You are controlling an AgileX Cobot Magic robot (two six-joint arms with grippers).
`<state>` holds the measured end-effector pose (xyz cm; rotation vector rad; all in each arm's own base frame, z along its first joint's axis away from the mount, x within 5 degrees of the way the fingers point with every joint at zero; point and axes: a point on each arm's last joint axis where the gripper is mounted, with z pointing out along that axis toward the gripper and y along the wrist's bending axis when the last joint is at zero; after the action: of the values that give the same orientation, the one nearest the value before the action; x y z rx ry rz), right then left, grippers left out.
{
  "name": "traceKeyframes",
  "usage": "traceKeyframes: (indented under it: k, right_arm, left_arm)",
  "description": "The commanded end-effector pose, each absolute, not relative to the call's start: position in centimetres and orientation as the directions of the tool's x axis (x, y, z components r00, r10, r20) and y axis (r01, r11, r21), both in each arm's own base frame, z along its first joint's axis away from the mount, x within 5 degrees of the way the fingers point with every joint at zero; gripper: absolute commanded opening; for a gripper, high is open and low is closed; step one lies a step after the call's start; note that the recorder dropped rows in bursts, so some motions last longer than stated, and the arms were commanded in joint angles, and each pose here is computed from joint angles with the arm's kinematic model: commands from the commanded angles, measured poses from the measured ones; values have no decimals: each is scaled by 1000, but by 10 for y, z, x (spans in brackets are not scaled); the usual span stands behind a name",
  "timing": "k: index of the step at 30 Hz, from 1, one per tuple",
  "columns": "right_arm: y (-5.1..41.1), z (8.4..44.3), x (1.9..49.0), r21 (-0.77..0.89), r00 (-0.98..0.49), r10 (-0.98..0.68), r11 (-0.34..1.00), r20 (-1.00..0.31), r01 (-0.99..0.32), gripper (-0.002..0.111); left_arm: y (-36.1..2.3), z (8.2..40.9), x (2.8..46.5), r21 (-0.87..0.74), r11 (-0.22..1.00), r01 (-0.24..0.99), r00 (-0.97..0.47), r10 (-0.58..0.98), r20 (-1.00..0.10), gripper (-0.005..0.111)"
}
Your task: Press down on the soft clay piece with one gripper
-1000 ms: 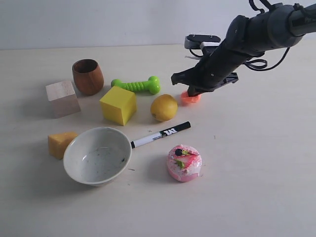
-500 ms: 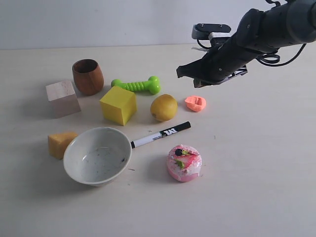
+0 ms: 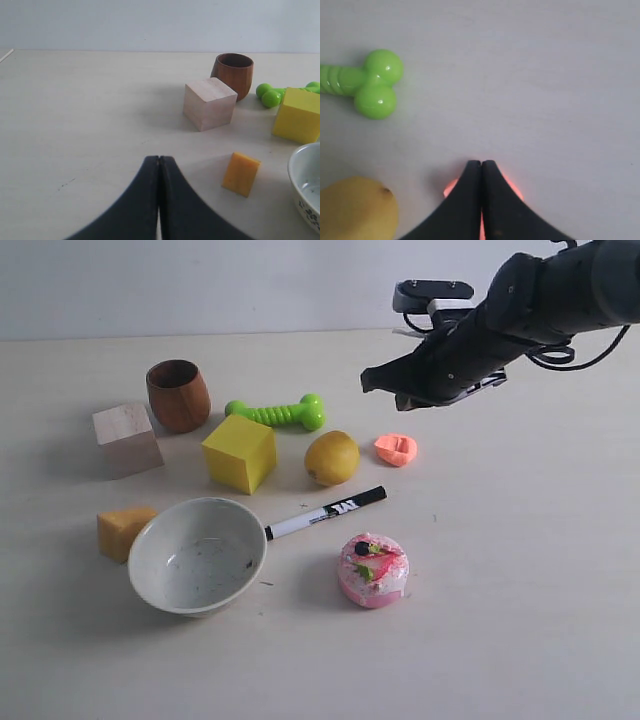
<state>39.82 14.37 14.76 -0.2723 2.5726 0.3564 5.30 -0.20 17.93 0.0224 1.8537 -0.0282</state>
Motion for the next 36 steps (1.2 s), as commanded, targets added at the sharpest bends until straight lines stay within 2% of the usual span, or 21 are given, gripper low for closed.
traceKeyframes:
  k: [1, 8, 12, 19, 36]
  right_arm:
    - [138, 164, 388, 185, -819, -120, 946, -561, -265, 0]
    - [134, 191, 364, 254, -855, -52, 944, -516, -211, 0]
    - [133, 209, 353, 274, -869, -64, 936, -490, -223, 0]
    - [131, 233, 346, 278, -841, -60, 929, -537, -244, 0]
    - [122, 245, 351, 137, -750, -129, 950, -648, -281, 0]
  left_arm:
    - [-2, 181, 53, -11, 999, 36, -265, -1, -964, 0]
    - [-2, 181, 53, -11, 999, 36, -265, -1, -964, 0]
    - [-2, 181, 53, -11, 999, 36, -265, -1, -964, 0]
    - [-2, 181, 53, -11, 999, 36, -265, -1, -964, 0]
    - [-2, 181, 53, -11, 999, 36, -265, -1, -964, 0]
